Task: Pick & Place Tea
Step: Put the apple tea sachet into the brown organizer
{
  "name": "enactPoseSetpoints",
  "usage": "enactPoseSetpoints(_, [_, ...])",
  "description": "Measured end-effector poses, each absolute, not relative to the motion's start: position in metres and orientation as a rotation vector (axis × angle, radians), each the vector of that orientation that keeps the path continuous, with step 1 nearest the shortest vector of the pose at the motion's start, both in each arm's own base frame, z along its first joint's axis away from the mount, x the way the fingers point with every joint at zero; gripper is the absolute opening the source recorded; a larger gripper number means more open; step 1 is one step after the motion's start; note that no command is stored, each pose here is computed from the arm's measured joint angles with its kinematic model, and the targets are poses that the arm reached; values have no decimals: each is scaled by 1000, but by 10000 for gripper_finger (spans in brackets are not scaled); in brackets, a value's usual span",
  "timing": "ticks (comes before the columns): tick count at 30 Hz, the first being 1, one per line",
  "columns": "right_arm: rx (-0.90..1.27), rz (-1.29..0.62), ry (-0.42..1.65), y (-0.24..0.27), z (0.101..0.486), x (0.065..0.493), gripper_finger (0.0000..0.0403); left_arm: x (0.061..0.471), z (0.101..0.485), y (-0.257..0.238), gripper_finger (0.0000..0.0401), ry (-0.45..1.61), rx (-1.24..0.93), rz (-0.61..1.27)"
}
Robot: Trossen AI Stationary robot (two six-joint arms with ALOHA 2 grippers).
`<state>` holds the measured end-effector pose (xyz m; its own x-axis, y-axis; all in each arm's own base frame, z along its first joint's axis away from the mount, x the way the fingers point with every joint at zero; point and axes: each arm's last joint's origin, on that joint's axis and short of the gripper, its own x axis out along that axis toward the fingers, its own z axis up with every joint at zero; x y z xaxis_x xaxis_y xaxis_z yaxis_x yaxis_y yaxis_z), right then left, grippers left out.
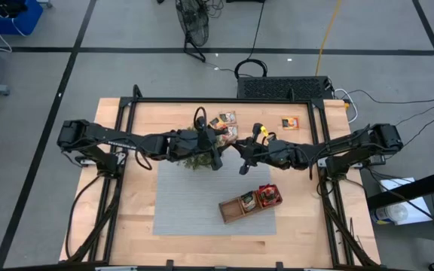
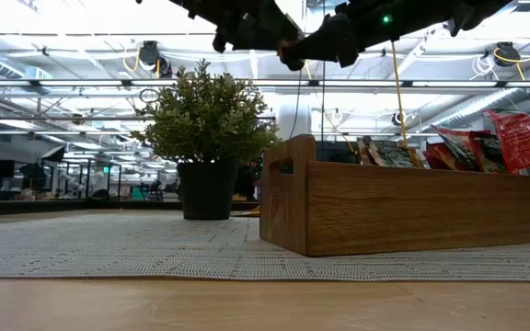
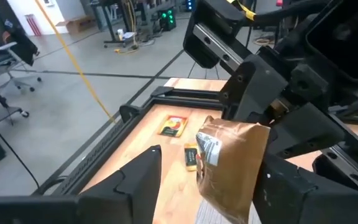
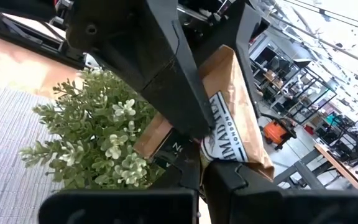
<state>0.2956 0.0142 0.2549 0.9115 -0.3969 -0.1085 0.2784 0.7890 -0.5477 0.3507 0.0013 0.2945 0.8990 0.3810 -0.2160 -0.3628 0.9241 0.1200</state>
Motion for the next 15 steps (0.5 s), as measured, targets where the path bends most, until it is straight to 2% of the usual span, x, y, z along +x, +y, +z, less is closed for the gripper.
enactPoseSetpoints(9, [-516, -355, 232, 16, 253, 295, 0, 353, 300, 6, 136, 181, 52, 308])
enactPoseSetpoints(12, [-510, -352, 235, 16, 252, 295, 0, 353, 300, 6, 94, 175, 50, 286])
enactPoseSetpoints(15, [-483, -354, 231, 16, 252, 295, 0, 353, 300, 6, 33, 182, 91, 274])
